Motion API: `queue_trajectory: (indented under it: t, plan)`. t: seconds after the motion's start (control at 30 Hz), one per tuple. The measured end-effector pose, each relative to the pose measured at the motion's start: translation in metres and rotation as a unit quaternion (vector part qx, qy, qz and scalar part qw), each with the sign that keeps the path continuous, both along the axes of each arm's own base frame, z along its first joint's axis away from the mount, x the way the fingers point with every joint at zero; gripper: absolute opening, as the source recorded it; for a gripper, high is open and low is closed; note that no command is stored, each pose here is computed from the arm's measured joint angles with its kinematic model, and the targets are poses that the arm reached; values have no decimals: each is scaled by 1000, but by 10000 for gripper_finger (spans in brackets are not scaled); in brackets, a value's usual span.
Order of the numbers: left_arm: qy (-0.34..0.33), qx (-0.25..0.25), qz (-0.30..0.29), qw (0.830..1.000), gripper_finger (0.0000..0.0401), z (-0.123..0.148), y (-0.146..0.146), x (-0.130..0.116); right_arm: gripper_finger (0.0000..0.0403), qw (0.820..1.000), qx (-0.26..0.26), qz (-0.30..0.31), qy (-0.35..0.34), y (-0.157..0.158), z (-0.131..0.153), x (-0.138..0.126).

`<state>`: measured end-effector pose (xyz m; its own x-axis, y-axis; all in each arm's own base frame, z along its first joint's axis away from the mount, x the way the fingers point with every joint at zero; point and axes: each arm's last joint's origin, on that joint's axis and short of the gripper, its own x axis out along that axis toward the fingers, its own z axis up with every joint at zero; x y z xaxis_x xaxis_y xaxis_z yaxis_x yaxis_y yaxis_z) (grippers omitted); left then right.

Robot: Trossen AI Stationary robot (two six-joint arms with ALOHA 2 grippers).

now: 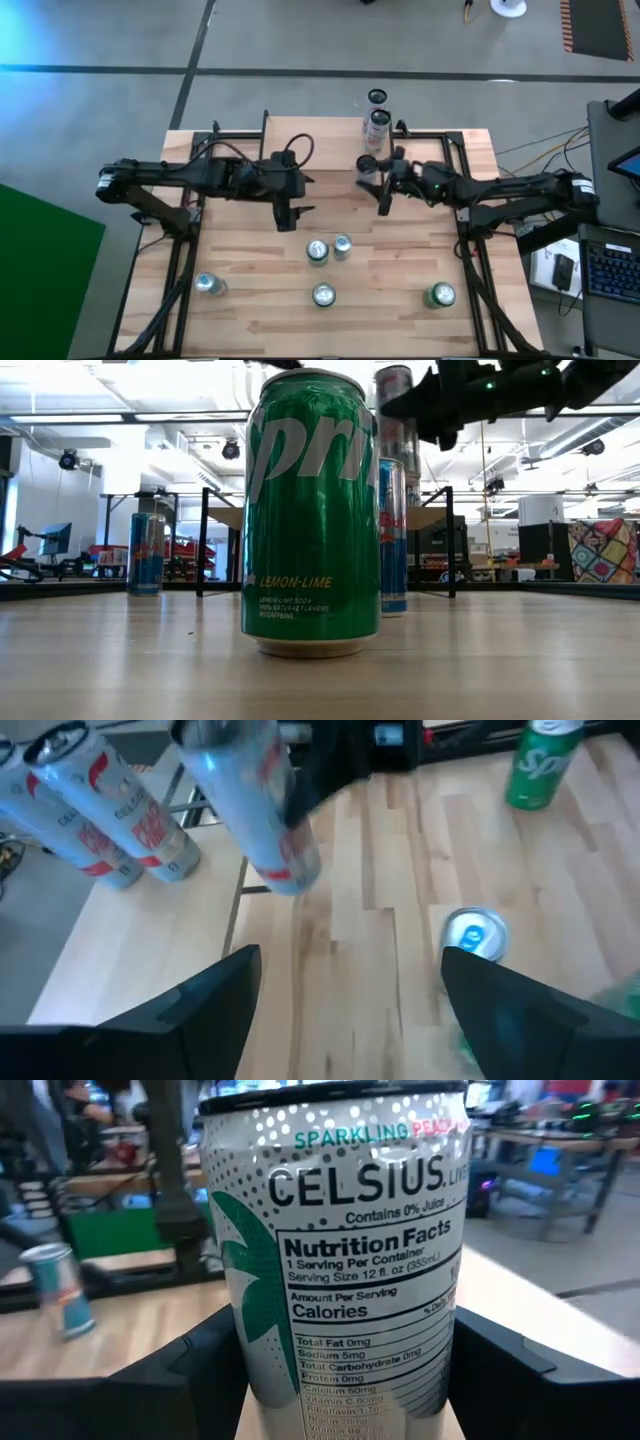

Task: Place canned beverage on shelf
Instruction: Put the white-pink soda can on the shelf aligned with the other white-pink soda can

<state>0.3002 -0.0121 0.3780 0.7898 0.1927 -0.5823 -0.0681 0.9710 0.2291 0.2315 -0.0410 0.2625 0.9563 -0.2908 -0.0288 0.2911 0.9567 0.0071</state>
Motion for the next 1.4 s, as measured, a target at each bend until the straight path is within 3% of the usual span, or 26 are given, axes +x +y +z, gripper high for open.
queue_trajectory:
  t: [0.23, 0.57, 1.13, 1.4]
  plan:
    - [-55, 4, 15, 998, 275, -36, 12, -17, 260, 998, -4, -69, 2, -30, -6, -24]
    - [-80, -24, 31, 996, 274, -69, 17, -42, 260, 996, 15, -86, 7, -61, -18, -31]
    - [-66, -48, 50, 995, 274, -84, 18, -44, 263, 997, 28, -69, 0, -83, -25, -32]
    - [-69, -32, 91, 993, 274, -85, 20, -44, 322, 998, 35, -57, 15, -82, -29, -32]
